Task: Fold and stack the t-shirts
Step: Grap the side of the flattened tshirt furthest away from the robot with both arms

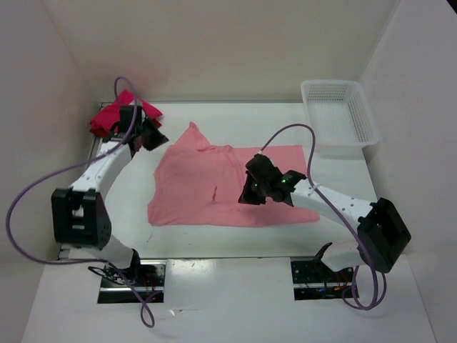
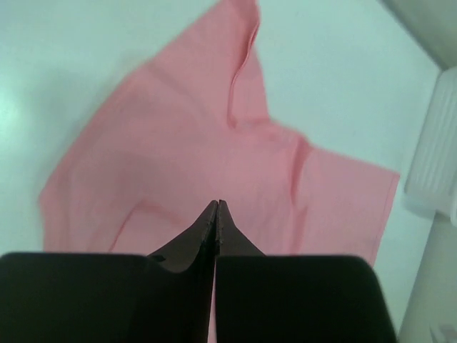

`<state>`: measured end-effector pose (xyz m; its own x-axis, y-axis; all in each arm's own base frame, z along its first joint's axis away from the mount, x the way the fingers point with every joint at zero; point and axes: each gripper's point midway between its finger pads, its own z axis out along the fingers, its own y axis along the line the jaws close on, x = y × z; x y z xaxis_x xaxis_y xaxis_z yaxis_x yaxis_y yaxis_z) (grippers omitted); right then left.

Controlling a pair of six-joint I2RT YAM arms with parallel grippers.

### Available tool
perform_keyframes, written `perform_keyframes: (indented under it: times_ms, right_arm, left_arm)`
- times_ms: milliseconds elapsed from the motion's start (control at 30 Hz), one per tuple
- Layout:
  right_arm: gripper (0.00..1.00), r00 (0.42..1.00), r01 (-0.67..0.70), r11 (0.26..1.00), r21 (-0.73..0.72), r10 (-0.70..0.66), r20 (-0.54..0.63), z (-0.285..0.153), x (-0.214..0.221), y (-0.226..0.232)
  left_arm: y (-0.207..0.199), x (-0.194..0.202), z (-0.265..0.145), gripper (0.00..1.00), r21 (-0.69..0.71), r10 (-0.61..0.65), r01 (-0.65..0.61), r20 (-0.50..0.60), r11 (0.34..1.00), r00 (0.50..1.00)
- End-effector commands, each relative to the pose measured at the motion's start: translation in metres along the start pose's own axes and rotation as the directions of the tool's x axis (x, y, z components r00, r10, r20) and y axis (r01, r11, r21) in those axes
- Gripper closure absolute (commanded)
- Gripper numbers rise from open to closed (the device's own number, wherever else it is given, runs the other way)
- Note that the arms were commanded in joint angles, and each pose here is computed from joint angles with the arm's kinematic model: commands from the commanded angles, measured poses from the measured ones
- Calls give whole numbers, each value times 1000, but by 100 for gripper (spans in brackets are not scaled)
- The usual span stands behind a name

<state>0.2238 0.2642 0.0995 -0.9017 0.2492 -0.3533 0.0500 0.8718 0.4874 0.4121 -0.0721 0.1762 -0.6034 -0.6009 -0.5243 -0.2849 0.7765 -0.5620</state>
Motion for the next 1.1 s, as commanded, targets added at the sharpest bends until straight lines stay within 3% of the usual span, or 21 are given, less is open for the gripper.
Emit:
perform_keyframes:
  times_ms: [0, 67, 100, 167, 233, 267, 400, 467, 633, 900, 1067]
  right_arm:
    - [100, 998, 42, 995, -94, -37, 47, -20, -21, 22]
    - [100, 998, 42, 995, -95, -36, 60, -27, -25, 26]
    - [100, 997, 46, 994, -102, -38, 74, -31, -29, 26]
    - [100, 996, 36, 996, -86, -29, 82, -34, -35, 18]
    - [100, 996, 25, 997, -75, -18, 87, -36, -40, 10]
    - [100, 997, 18, 997, -80, -12, 82, -39, -40, 9]
    - [100, 995, 15, 996, -83, -6, 101, -50, -47, 3]
    - [100, 994, 6, 996, -92, 4, 108, -53, -51, 3]
    - [100, 993, -10, 996, -83, 20, 118, -56, -53, -4]
    - [99, 992, -24, 997, -72, 33, 123, -56, -59, -17]
    - [99, 991, -22, 996, -81, 33, 132, -54, -62, -14]
  left_arm:
    - [-21, -45, 55, 100, 5, 67, -67, 96, 998, 993]
    - [-35, -51, 80, 97, 33, 49, -52, 84, 998, 995]
    - [-25, -44, 111, 96, 2, 23, -23, 43, 1000, 999]
    - [-47, -57, 131, 86, 47, -49, 47, 47, 998, 998]
    - [-40, -47, 170, 70, 23, -85, 84, 10, 996, 996]
    - [-66, -60, 175, 58, 51, -76, 73, 51, 996, 996]
    - [-51, -50, 224, 41, -48, -73, 76, 54, 996, 996]
    - [-72, -75, 225, 39, -27, -66, 69, 120, 997, 991]
    - [-49, -70, 248, 41, -125, -32, 46, 112, 991, 993]
    - [-37, -84, 237, 45, -212, 35, 9, 200, 977, 979]
    - [-29, -77, 242, 45, -232, 66, -24, 177, 973, 982]
